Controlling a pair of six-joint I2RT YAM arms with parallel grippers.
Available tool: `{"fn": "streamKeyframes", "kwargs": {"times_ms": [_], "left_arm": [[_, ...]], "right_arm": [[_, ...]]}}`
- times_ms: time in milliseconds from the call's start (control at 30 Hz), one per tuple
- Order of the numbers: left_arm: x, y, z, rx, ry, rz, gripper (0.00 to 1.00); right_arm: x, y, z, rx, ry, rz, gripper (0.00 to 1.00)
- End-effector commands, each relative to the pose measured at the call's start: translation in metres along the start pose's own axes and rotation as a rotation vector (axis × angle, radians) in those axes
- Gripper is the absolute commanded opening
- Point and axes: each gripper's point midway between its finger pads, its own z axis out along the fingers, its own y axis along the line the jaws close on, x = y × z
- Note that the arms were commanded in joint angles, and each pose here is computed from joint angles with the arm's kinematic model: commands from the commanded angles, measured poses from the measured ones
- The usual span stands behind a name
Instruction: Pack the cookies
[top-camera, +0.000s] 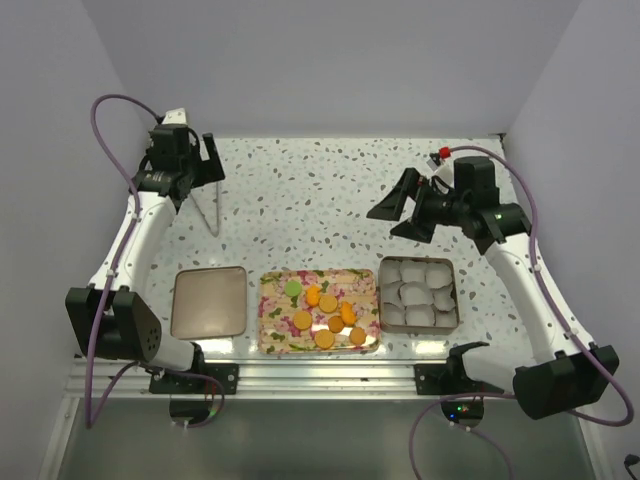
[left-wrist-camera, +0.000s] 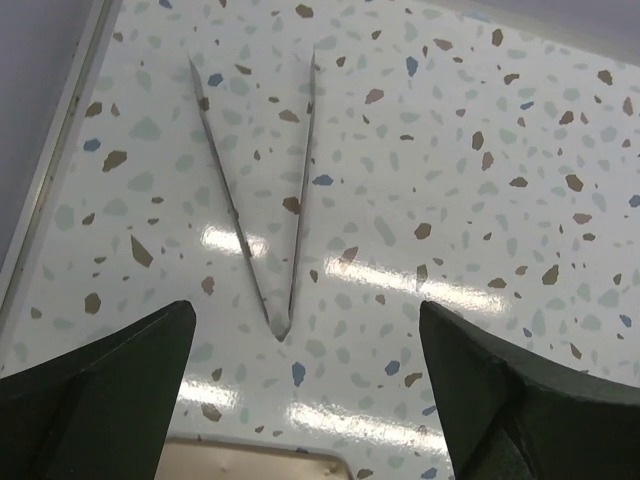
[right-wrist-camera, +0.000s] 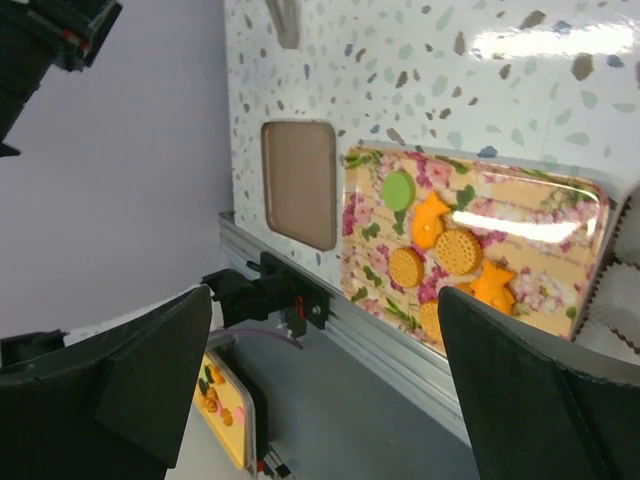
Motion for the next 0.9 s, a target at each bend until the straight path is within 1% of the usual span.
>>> {"fn": "streamKeyframes", "kwargs": {"times_ms": [0,33,67,133,167,200,267,333,400,467,500,567,600,700,800,867], "left_arm": [[-0.008,0.021,-0.029,-0.115,-0.008,-0.108,1.0],[-0.009,0.034,-0.035,-0.188,-0.022,-0.125,1.0],[-0.007,0.04,-0.039,-0.22,-0.026,-0.134,1.0],[0.003,0.05,-0.042,-0.245,-0.042,-0.106,1.0],[0.011,0.052,-0.041,-0.246,-0.026,-0.091,1.0],[0.026,0.053,-0.037,-0.251,0.016,-0.084,1.0],[0.055,0.044,-0.028,-0.188,0.117,-0.066,1.0],[0.072,0.029,-0.02,-0.099,0.163,-0.063,1.0],[0.087,0.027,-0.007,-0.089,0.184,-0.071,1.0],[0.098,0.025,0.004,-0.086,0.222,-0.062,1.0],[0.108,0.025,0.018,-0.101,0.271,-0.054,1.0],[0.113,0.028,0.03,-0.129,0.31,-0.042,1.0],[0.124,0.029,0.041,-0.143,0.343,-0.033,1.0],[0.131,0.029,0.062,-0.16,0.368,-0.017,1.0],[0.136,0.032,0.081,-0.192,0.389,0.002,1.0],[0.143,0.034,0.097,-0.193,0.416,0.0,1.0]], "right_arm": [[0.01,-0.007,-0.021,0.103,0.006,-0.042,0.99],[0.002,-0.005,-0.03,0.131,-0.048,-0.074,0.99],[0.0,-0.003,-0.04,0.14,-0.084,-0.12,0.99],[0.001,-0.003,-0.05,0.18,-0.106,-0.153,0.99],[0.003,-0.007,-0.05,0.201,-0.107,-0.141,0.99],[0.007,-0.012,-0.047,0.213,-0.083,-0.11,0.99],[0.026,-0.026,-0.029,0.199,0.032,-0.064,0.99],[0.042,-0.033,-0.016,0.156,0.13,-0.039,0.98],[0.051,-0.04,-0.008,0.143,0.183,-0.024,0.99],[0.049,-0.042,-0.006,0.148,0.176,-0.022,0.98],[0.044,-0.04,-0.004,0.145,0.165,-0.027,0.97],[0.038,-0.035,-0.004,0.139,0.16,-0.044,0.96],[0.031,-0.033,-0.005,0.159,0.144,-0.055,0.96],[0.023,-0.037,-0.005,0.202,0.135,-0.068,0.96],[0.024,-0.041,0.004,0.198,0.164,-0.049,0.94],[0.021,-0.041,0.007,0.195,0.151,-0.045,0.94]]}}
